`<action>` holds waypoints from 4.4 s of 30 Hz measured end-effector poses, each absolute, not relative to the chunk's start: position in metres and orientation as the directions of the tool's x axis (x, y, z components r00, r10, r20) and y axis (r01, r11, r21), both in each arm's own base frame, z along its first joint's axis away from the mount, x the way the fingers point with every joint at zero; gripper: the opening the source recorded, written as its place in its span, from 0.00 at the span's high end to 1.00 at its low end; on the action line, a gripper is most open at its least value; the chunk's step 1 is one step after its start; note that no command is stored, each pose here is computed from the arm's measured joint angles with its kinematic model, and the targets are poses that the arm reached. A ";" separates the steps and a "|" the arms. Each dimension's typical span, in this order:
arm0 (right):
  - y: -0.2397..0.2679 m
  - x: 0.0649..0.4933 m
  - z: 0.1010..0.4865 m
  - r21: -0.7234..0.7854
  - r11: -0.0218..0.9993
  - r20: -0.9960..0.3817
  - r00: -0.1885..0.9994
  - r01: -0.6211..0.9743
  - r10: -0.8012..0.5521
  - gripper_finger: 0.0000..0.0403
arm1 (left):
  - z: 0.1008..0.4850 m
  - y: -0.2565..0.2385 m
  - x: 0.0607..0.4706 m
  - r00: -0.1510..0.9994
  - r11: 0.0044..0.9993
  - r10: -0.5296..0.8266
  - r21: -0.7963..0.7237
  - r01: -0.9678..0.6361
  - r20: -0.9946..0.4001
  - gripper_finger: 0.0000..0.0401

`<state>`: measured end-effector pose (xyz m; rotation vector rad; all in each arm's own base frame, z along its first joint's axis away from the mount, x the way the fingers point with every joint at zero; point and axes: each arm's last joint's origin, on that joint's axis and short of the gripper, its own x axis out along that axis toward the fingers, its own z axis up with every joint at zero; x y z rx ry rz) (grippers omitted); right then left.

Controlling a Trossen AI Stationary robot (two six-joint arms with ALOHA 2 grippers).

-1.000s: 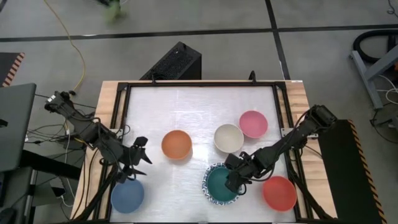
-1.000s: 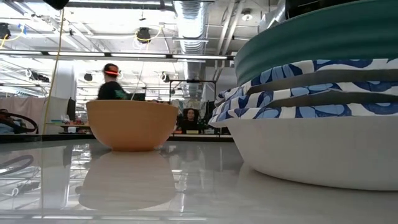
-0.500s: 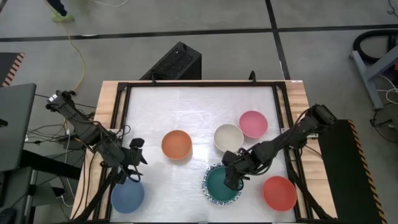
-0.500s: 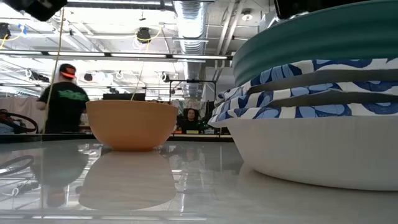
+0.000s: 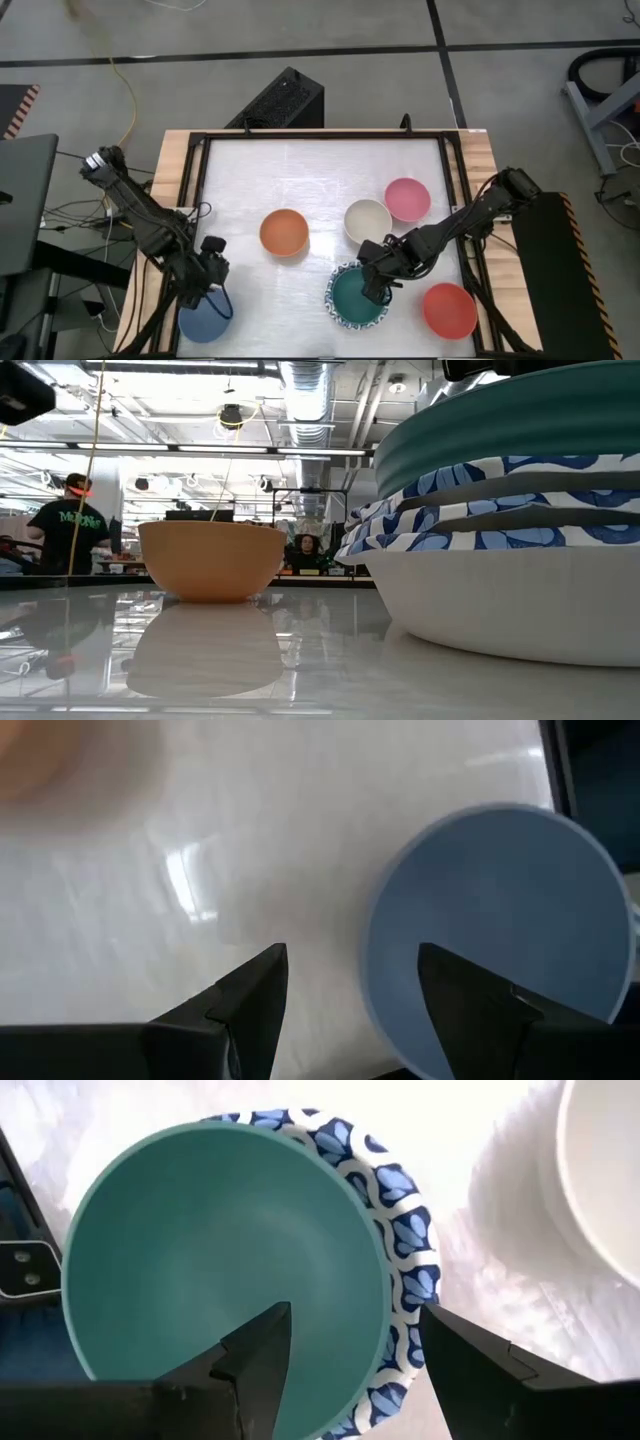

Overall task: Nest bowls inside each other
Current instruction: Stack the blue bowl into the green bowl

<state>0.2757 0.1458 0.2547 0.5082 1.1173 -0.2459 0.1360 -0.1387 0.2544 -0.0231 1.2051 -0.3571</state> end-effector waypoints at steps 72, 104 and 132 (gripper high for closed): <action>0.139 0.286 0.271 -0.027 0.787 -0.498 0.675 0.616 -0.545 0.41 | 0.274 -0.164 0.186 0.737 0.669 0.643 0.620 -0.410 -0.207 1.00; 0.143 0.299 0.299 -0.248 0.613 -0.096 0.611 0.750 -0.786 0.41 | 0.260 -0.072 0.261 0.438 0.455 0.880 0.594 -0.664 -0.184 1.00; 0.169 0.275 0.304 -0.259 0.585 -0.006 0.605 0.768 -0.796 0.41 | 0.325 0.023 0.323 0.743 0.737 0.666 0.103 -0.668 0.060 1.00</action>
